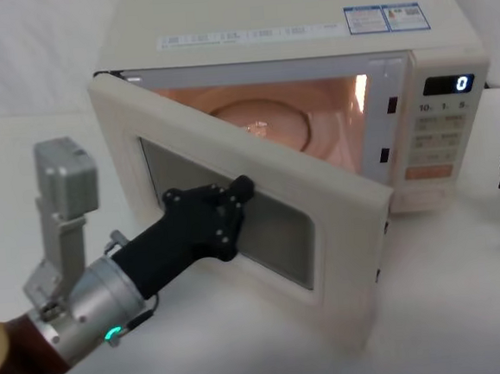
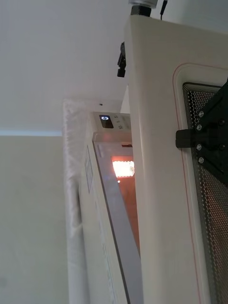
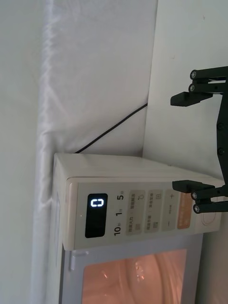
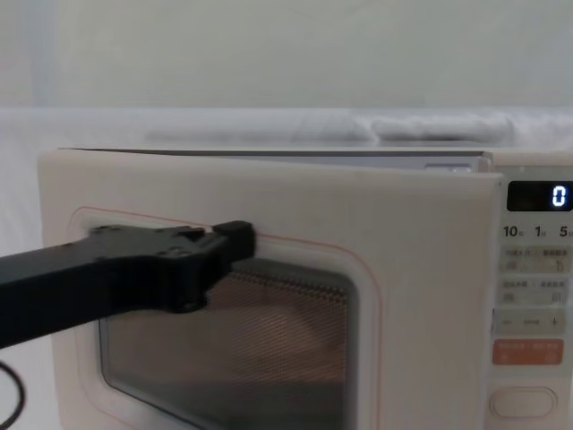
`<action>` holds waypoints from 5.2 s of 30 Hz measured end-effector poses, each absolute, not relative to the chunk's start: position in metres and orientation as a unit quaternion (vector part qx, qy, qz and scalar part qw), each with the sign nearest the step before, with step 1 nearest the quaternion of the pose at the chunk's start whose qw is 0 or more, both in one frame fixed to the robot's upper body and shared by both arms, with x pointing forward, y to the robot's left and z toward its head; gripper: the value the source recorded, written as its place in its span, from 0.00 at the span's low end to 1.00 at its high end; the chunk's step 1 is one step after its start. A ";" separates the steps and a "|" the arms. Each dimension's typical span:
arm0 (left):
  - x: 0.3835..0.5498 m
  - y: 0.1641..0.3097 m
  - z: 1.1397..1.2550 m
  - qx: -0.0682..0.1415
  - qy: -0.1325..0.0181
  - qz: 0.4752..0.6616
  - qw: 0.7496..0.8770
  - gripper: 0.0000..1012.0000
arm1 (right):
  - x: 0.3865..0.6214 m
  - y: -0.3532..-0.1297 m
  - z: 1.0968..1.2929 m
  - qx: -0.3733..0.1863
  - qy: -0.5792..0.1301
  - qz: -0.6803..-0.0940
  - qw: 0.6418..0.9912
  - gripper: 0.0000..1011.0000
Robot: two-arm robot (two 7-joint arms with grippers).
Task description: Press the button to open the microwave door with one hand; close the microwave door with the other hand.
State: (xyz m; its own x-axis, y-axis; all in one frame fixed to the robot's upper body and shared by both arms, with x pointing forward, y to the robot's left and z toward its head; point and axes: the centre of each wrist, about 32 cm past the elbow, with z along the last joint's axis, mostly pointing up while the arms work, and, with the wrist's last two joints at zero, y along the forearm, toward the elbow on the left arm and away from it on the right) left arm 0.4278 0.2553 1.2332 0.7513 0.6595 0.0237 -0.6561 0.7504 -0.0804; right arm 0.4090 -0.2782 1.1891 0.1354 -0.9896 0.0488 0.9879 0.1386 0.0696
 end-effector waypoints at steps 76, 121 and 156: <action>0.508 0.133 1.260 0.003 -0.076 0.440 0.895 0.00 | 0.409 -0.278 1.189 0.010 -0.041 -0.656 0.753 0.99; 0.434 0.204 1.244 -0.039 0.000 0.432 0.901 0.00 | 0.409 -0.278 1.189 0.010 -0.041 -0.656 0.753 0.99; 0.400 0.311 1.153 -0.042 0.042 0.709 0.703 0.00 | 0.409 -0.278 1.189 0.010 -0.041 -0.656 0.753 0.99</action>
State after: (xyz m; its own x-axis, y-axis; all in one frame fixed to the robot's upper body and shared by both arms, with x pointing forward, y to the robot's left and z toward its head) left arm 0.3996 0.3114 1.1527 -0.0091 0.9929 -0.1189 -1.0000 -0.0091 0.0006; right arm 0.4090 -0.2782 1.1891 0.1355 -0.9896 0.0488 0.9879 0.1387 0.0696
